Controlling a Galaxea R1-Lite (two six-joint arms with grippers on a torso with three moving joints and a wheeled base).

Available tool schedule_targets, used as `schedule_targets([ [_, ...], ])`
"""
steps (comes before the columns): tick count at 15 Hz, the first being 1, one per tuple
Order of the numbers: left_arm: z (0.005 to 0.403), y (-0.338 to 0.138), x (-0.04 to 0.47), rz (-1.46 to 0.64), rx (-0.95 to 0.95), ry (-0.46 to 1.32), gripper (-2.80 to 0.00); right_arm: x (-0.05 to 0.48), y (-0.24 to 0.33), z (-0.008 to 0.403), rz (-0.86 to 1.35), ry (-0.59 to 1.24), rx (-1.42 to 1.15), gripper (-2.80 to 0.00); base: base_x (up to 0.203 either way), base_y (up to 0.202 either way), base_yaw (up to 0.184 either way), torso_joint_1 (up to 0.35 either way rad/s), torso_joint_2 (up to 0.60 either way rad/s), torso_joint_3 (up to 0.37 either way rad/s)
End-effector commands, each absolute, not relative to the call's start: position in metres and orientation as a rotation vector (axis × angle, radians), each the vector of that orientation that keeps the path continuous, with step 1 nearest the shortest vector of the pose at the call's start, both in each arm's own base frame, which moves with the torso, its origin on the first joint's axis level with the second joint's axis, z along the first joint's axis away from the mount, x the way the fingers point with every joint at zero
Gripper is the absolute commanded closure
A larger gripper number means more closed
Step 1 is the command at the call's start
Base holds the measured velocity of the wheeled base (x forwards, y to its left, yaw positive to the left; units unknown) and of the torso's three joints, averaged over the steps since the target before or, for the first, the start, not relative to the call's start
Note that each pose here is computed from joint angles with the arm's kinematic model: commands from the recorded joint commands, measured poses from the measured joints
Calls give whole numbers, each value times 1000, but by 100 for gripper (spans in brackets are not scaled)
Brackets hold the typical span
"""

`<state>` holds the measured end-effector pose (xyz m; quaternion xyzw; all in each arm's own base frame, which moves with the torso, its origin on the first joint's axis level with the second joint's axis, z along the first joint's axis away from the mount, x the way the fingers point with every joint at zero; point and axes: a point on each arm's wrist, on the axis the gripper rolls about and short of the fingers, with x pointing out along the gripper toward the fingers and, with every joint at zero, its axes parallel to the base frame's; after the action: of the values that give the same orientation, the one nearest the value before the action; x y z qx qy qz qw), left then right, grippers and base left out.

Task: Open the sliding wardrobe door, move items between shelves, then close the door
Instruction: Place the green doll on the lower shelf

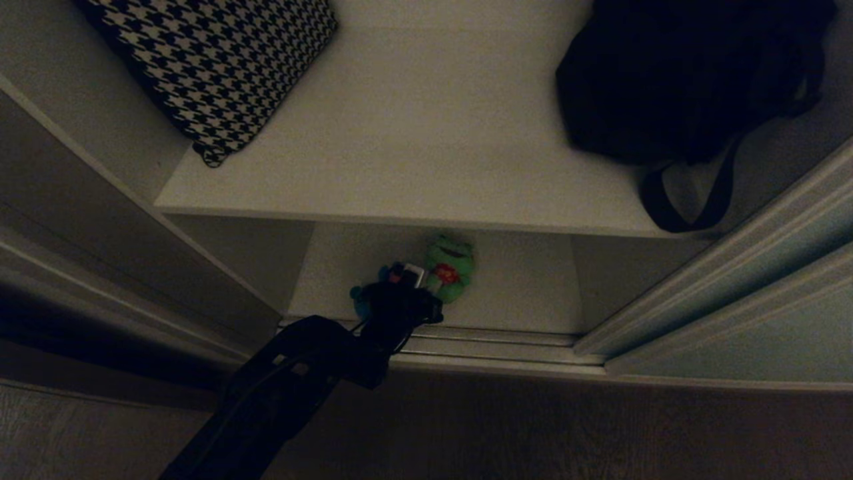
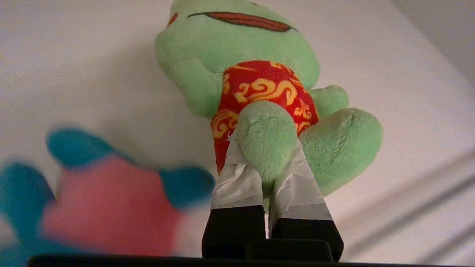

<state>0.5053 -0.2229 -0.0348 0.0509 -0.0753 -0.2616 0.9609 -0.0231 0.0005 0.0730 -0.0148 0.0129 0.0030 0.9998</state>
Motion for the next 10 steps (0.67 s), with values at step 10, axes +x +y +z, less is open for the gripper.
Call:
schedule_targets([
  [10,-37,-229,503,-599,109,-127,0,-23,0,73,7,27,-30,0,59,0,1,2,0,0],
])
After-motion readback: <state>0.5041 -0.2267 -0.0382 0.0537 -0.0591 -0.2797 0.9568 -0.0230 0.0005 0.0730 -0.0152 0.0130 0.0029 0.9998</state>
